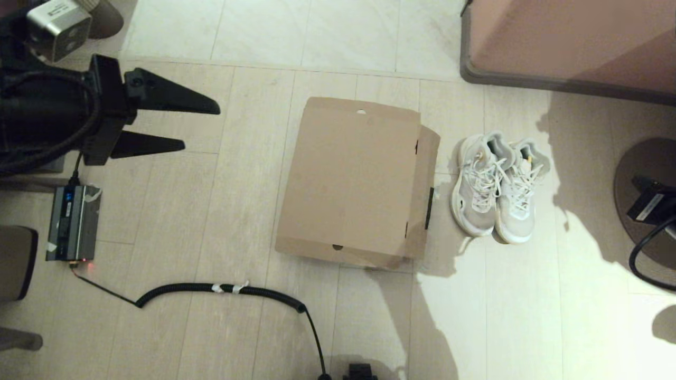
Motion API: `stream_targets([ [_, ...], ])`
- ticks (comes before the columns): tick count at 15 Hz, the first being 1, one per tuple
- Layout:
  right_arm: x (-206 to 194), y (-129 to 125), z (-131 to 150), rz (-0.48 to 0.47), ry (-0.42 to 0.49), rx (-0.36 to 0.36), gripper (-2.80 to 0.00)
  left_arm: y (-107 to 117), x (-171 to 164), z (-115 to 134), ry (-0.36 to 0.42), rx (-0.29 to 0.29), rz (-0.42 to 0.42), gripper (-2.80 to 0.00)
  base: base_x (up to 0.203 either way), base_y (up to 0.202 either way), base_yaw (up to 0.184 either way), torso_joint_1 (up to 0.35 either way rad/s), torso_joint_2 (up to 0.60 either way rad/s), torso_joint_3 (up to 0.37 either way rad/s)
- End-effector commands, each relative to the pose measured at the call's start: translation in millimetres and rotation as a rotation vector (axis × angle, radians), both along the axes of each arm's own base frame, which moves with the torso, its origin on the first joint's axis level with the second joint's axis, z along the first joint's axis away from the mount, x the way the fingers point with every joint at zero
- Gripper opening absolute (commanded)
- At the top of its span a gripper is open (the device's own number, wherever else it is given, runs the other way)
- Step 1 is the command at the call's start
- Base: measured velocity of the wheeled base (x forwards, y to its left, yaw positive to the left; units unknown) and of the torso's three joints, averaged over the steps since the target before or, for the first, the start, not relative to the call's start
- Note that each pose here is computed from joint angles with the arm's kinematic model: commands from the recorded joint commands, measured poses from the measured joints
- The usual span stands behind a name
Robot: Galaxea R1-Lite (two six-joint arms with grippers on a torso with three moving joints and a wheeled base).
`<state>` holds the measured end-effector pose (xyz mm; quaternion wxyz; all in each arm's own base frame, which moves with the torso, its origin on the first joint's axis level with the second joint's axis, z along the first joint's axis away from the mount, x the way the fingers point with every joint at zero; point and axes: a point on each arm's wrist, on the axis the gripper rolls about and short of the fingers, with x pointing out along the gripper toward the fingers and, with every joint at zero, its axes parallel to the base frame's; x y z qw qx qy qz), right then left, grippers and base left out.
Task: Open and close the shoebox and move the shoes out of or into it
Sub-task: Open the shoe box
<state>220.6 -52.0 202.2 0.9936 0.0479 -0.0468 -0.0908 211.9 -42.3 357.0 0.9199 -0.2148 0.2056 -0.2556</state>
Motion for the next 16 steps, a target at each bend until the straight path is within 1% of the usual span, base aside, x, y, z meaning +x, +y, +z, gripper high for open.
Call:
stream_targets([
  [1, -27.6, 20.5, 6.9, 0.066, -0.053, -0.015, -2.8, 15.7, -30.2, -5.7, -0.018, -0.003, 0.062, 0.0, 0.0, 0.0, 0.0, 0.0, 0.0, 0.0],
  [2, -40.3, 28.2, 7.5, 0.094, -0.068, -0.029, -2.8, 22.4, -44.0, -11.5, -0.033, -0.001, 0.102, 0.0, 0.0, 0.0, 0.0, 0.0, 0.0, 0.0],
  [4, -71.1, 38.0, -1.0, 0.129, -0.073, -0.082, -2.8, 34.7, -76.8, -25.2, -0.086, 0.013, 0.201, 0.0, 0.0, 0.0, 0.0, 0.0, 0.0, 0.0],
  [6, -105.1, 43.0, -10.4, 0.15, -0.103, -0.126, -2.8, 42.3, -116.6, -40.7, -0.159, 0.055, 0.287, 0.0, 0.0, 0.0, 0.0, 0.0, 0.0, 0.0],
  [9, -147.2, 47.4, -27.2, 0.161, -0.133, -0.15, -2.8, 40.8, -165.6, -73.6, -0.227, 0.12, 0.346, 0.0, 0.0, 0.0, 0.0, 0.0, 0.0, 0.0],
  [11, -174.1, 49.7, -38.1, 0.155, -0.148, -0.154, -2.8, 37.8, -192.0, -94.5, -0.271, 0.143, 0.392, 0.0, 0.0, 0.0, 0.0, 0.0, 0.0, 0.0],
  [13, -205.0, 52.3, -53.5, 0.149, -0.173, -0.161, -2.8, 33.1, -218.8, -117.6, -0.332, 0.155, 0.415, 0.0, 0.0, 0.0, 0.0, 0.0, 0.0, 0.0],
  [14, -215.2, 53.0, -60.8, 0.137, -0.181, -0.16, -2.8, 31.6, -227.0, -134.1, -0.342, 0.176, 0.418, 0.0, 0.0, 0.0, 0.0, 0.0, 0.0, 0.0],
  [15, -220.3, 52.8, -67.7, 0.112, -0.168, -0.143, -2.8, 31.1, -229.9, -154.6, -0.335, 0.231, 0.416, 0.0, 0.0, 0.0, 0.0, 0.0, 0.0, 0.0],
  [16, -220.8, 52.1, -77.1, 0.087, -0.103, -0.115, -2.8, 31.9, -229.7, -176.6, -0.326, 0.337, 0.429, 0.0, 0.0, 0.0, 0.0, 0.0, 0.0, 0.0],
])
